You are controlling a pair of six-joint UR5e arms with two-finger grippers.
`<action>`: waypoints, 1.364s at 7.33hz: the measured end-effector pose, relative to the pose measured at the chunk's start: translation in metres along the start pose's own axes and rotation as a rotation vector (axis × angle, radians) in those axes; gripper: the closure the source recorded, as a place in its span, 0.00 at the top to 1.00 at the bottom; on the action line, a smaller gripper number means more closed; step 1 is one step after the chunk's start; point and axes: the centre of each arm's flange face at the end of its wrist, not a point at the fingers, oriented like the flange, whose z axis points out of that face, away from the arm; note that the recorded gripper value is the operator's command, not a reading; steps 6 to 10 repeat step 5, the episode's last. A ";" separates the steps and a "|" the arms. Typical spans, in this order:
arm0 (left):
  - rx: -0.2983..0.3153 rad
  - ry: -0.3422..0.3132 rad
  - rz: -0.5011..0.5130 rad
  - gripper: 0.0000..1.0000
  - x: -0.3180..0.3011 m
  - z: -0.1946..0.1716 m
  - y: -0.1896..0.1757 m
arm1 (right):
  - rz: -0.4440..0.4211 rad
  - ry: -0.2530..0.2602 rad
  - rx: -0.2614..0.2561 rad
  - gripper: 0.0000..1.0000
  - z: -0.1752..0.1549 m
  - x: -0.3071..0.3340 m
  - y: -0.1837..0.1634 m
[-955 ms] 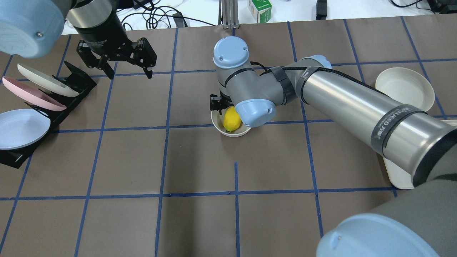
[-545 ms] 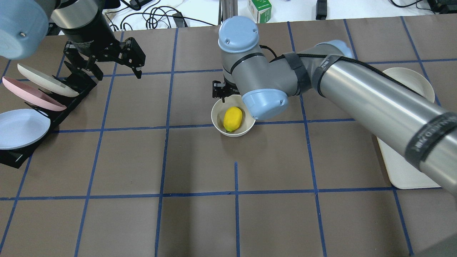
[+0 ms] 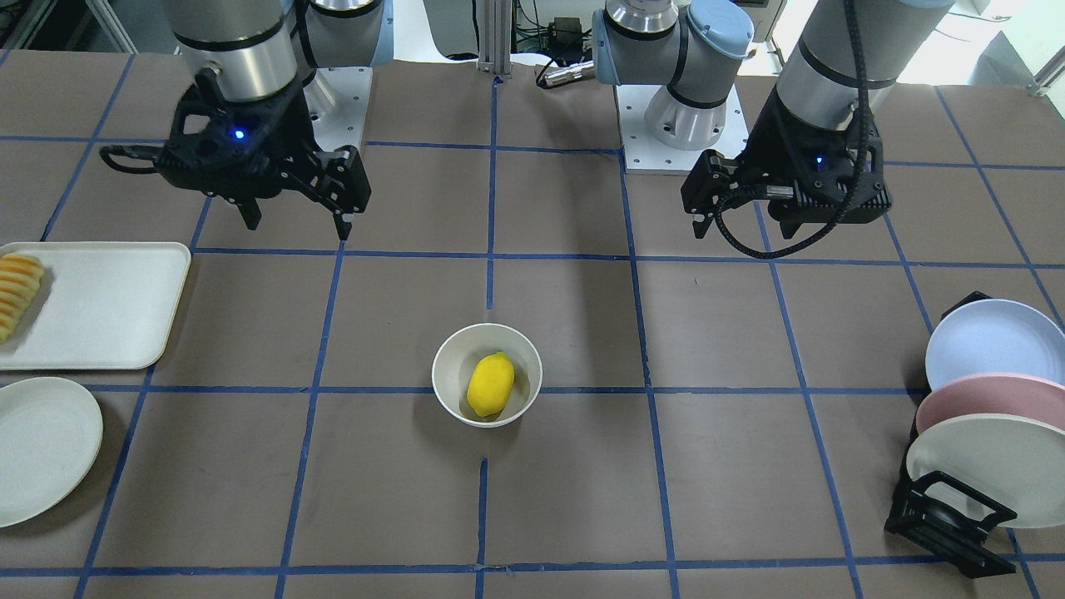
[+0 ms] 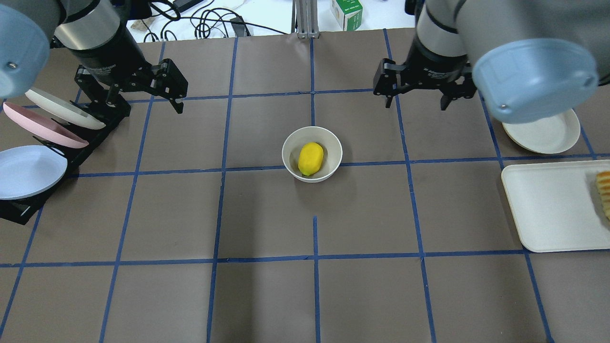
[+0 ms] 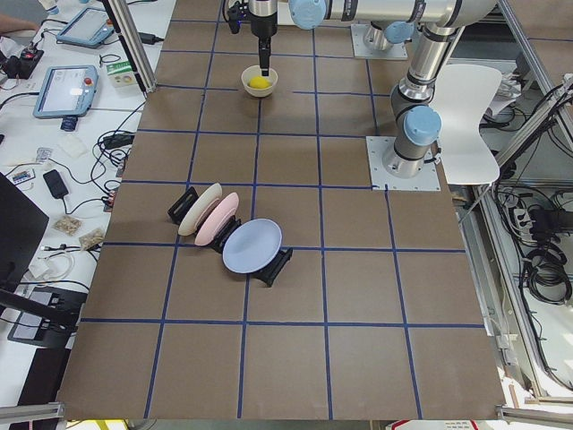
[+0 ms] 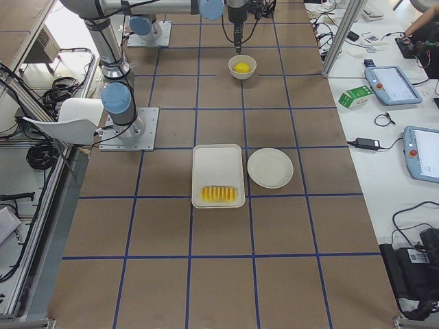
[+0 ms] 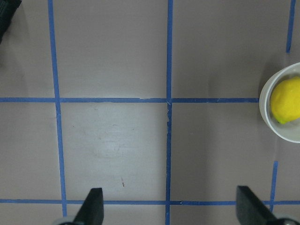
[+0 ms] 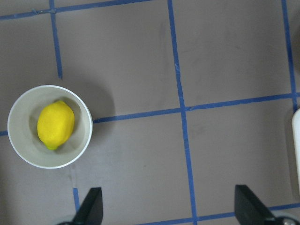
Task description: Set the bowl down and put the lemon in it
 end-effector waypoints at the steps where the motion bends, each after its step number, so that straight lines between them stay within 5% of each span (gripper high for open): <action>1: 0.000 -0.001 0.000 1.00 0.000 0.000 0.002 | -0.028 0.005 -0.010 1.00 -0.008 0.011 0.006; 10: -0.017 0.005 -0.002 1.00 0.001 0.010 0.009 | -0.064 0.000 -0.012 1.00 -0.013 0.017 0.008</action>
